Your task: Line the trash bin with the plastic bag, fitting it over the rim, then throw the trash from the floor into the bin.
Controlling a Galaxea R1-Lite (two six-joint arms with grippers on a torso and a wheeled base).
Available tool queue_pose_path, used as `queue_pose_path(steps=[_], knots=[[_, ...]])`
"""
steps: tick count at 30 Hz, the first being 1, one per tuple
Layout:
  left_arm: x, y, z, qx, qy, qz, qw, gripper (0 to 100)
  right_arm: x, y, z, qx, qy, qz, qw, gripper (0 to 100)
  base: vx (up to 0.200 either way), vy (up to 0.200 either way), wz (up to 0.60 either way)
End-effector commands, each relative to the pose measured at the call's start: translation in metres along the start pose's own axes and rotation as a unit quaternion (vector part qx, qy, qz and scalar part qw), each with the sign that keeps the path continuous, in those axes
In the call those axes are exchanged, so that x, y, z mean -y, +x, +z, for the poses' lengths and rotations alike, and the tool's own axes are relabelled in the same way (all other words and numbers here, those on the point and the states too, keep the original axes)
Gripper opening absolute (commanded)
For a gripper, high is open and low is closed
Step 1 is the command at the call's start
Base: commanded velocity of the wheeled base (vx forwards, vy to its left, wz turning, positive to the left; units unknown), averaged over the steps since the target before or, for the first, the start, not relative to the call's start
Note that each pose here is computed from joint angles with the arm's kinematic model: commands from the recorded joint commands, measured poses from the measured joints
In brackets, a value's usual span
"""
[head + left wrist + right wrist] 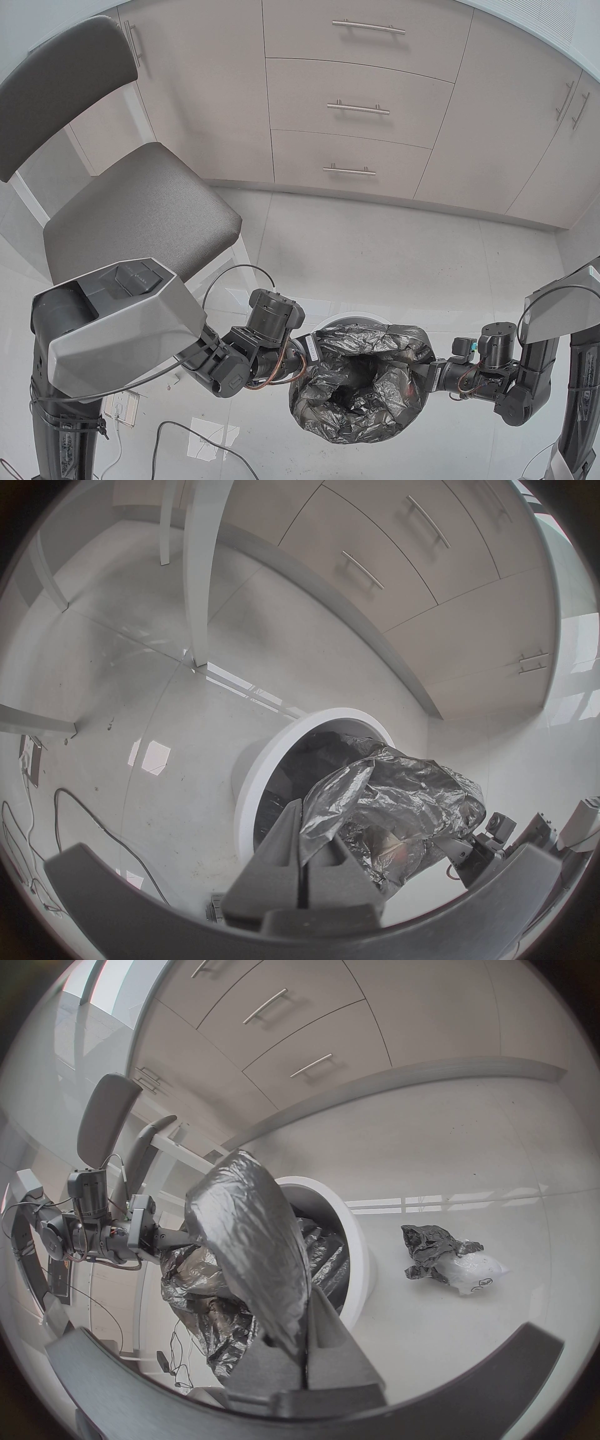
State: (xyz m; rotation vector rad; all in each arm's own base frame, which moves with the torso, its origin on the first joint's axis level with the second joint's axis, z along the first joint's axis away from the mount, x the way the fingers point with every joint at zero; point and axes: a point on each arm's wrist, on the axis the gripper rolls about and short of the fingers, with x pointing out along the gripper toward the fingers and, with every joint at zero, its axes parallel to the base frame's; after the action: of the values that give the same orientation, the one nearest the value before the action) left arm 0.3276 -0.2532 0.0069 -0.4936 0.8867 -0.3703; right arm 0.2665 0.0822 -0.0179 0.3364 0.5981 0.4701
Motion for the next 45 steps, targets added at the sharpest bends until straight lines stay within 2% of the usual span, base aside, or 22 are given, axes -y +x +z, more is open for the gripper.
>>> queue_pose_path(steps=[1,5,10,14,27,34,45], knots=[[-0.004,0.009,-0.002,-0.002,-0.001,0.004,1.0000,0,0.007,0.006,-0.005,-0.006,0.005,-0.007,0.9999,0,0.000,0.000,0.00],[-0.005,0.012,-0.002,-0.002,0.000,0.004,1.0000,0,0.009,0.010,-0.006,-0.003,0.004,-0.007,1.0000,0,0.000,0.000,0.00],[-0.007,0.023,0.011,0.027,0.002,-0.011,0.9996,0,0.015,0.020,-0.009,0.001,0.004,-0.029,0.9996,0,0.000,0.000,0.00],[-0.011,0.029,0.016,0.037,0.016,-0.011,0.9991,0,0.019,0.027,-0.006,0.014,0.002,-0.041,0.9991,0,0.000,0.000,0.00],[-0.017,0.028,0.024,0.052,0.005,-0.013,0.9986,0,0.026,0.038,0.007,0.061,0.001,-0.079,0.9950,0,0.000,0.000,0.00],[-0.016,0.028,0.024,0.052,0.005,-0.014,0.9985,0,0.028,0.038,0.013,0.073,0.001,-0.081,0.9940,0,0.000,0.000,0.00],[-0.016,0.028,0.022,0.050,0.006,-0.013,0.9986,0,0.022,0.037,0.006,0.058,-0.003,-0.074,0.9956,0,0.000,0.000,0.00]])
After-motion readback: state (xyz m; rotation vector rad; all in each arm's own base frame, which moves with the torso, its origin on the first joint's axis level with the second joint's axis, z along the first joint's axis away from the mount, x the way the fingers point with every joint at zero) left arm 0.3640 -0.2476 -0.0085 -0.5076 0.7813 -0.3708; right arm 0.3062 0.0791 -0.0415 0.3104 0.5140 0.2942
